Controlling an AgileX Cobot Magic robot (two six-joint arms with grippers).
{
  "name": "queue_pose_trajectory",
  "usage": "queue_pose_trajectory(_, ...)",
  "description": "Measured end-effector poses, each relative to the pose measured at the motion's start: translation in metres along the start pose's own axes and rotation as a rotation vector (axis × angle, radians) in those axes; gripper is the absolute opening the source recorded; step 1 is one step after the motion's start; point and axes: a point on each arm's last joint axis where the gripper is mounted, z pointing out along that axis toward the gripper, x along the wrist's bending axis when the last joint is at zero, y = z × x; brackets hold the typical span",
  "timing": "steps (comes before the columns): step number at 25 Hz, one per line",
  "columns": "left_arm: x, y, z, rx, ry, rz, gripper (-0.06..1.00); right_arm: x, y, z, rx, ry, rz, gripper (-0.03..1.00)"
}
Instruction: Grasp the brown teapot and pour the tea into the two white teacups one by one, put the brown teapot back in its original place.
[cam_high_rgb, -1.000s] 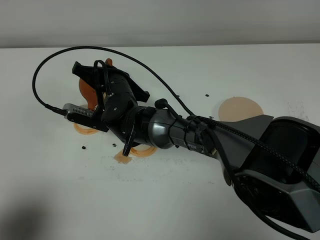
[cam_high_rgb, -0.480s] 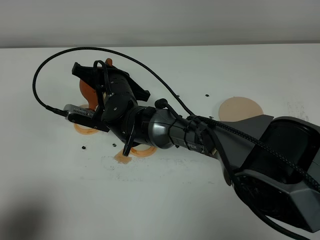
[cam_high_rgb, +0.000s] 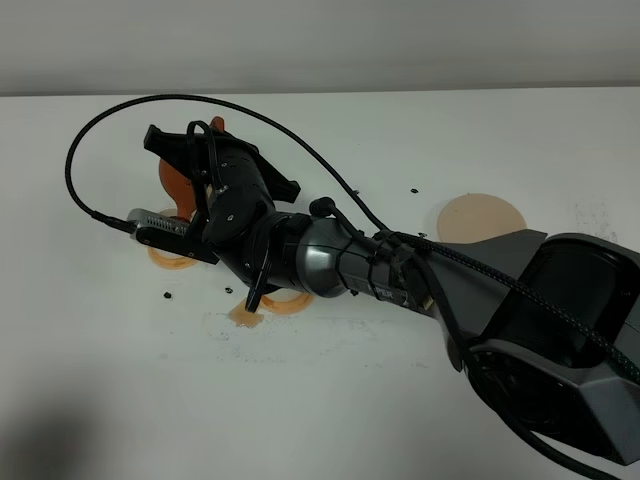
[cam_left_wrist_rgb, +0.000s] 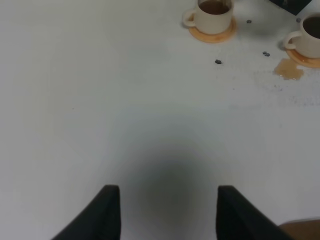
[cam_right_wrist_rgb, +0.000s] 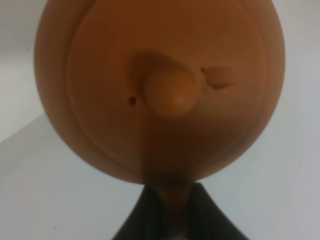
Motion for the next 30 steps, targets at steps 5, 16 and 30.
queue_pose_trajectory(5,0.0,0.0,0.0,0.0,0.0,0.001,0.46,-0.006,-0.003,-0.001,0.008,-0.014,0.008,0.12)
queue_pose_trajectory(16,0.0,0.0,0.0,0.0,0.0,0.001,0.46,-0.011,0.002,-0.005,-0.002,-0.027,0.004,0.12)
queue_pose_trajectory(30,0.0,0.0,0.0,0.0,0.0,0.001,0.46,-0.018,-0.019,-0.017,-0.024,0.033,0.157,0.12)
